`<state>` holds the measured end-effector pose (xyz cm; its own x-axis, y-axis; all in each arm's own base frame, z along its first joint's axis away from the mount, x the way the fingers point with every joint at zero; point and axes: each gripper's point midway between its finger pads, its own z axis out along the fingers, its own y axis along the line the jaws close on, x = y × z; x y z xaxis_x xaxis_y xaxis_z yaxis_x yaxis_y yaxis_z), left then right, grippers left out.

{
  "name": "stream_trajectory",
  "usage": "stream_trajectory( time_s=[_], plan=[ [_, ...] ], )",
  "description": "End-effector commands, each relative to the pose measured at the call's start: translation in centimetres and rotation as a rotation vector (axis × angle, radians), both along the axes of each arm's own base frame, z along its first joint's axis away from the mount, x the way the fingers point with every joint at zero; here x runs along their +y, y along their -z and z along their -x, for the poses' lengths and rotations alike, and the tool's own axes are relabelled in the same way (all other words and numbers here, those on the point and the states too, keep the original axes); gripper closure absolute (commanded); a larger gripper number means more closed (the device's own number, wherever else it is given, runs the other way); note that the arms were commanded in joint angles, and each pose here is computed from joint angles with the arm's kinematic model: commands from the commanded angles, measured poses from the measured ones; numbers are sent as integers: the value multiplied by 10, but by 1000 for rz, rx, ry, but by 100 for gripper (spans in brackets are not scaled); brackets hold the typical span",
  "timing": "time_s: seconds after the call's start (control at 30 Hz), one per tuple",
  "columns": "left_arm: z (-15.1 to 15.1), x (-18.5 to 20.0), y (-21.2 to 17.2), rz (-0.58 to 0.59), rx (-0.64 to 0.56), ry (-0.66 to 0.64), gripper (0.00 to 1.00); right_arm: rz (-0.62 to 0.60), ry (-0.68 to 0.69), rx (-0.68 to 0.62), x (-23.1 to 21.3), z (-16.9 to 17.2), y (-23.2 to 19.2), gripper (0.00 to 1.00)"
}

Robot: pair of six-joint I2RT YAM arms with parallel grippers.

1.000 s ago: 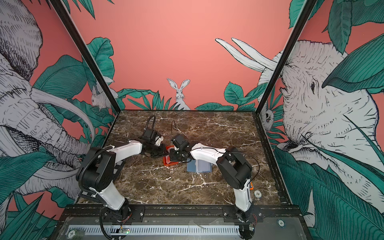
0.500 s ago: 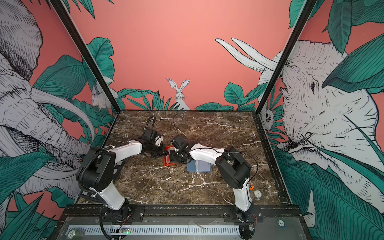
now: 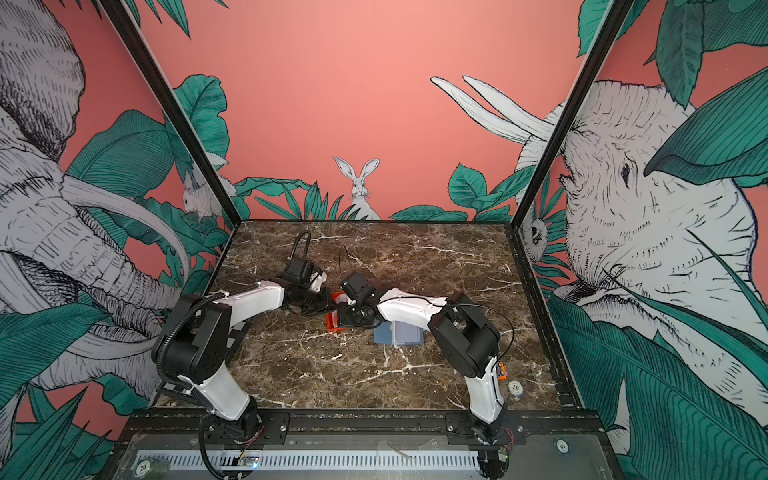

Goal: Put the credit cards into the card holder

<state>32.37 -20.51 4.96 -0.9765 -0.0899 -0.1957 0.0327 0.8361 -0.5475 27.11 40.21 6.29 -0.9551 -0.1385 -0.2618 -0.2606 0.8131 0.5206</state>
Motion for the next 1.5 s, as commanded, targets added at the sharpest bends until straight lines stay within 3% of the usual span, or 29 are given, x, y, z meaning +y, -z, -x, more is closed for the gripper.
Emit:
stream_trajectory(
  time_s=[0.0,0.4,0.63,0.8,1.1,1.3,1.47],
  plan=[
    [5,3,-21,10,-37,-10,81,2,18,-44,-3,-4,-20,100],
    [15,1,-80,123,-182,-4,75,-39,32,-103,-22,-6,-54,100],
    [20,-14,-108,311,-277,0,73,-144,34,-123,-43,-19,-79,100],
    [19,-25,-130,464,-344,-5,67,-181,65,-155,-78,-28,-98,100],
    [14,-56,-142,574,-397,33,61,-257,87,-198,-131,-26,-128,100],
    [9,-79,-168,720,-434,69,61,-369,101,-222,-151,-22,-150,100],
    [13,-98,-176,758,-407,119,62,-465,91,-235,-164,-15,-169,100]
  ],
)
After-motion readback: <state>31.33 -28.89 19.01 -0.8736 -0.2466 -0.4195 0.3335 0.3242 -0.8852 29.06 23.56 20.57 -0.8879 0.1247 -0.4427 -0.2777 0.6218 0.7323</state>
